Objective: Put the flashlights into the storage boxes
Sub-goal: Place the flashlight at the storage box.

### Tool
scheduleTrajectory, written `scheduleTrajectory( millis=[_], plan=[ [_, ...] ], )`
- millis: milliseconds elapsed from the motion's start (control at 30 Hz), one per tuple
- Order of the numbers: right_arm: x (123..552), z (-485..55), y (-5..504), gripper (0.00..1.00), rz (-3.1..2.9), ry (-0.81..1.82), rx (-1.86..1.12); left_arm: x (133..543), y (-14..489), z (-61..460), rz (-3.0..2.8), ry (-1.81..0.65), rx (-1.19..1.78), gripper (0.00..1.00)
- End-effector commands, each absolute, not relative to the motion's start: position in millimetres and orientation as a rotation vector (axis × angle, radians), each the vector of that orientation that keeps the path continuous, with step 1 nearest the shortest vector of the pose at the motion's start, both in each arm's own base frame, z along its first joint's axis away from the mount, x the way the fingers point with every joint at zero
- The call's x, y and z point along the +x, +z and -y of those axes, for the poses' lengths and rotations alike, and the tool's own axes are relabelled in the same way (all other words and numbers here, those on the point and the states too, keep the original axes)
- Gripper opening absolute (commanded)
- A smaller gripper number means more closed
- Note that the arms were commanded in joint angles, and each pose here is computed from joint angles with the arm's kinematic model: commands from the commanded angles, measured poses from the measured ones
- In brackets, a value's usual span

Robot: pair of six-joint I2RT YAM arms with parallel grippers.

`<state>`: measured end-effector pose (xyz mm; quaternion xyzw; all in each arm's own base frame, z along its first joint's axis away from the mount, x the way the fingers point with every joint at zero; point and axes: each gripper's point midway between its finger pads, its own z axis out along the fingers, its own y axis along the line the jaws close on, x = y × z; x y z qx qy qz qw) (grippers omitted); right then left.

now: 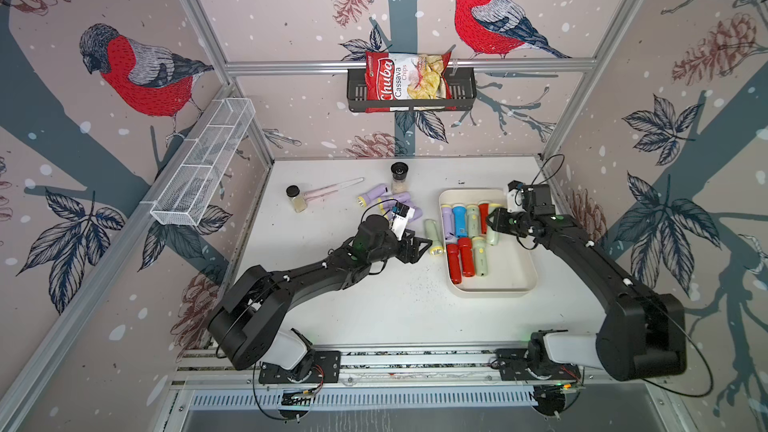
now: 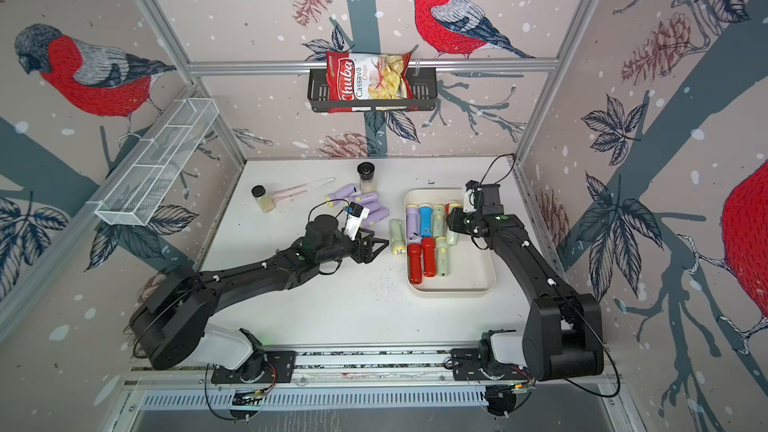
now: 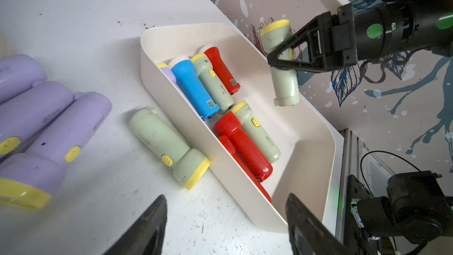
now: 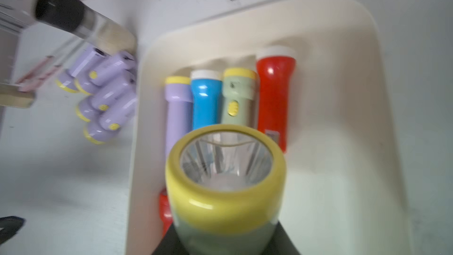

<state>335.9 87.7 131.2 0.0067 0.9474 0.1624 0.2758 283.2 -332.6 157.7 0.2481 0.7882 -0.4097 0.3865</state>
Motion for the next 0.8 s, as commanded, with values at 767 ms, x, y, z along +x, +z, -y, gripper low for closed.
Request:
scheduleTrajectory(
  millis=[767],
  plan=[
    [307, -72, 49, 0.43, -2.895, 0.309, 0.103, 283, 155, 338, -2.009, -0.999, 0.686, 0.74]
  ],
)
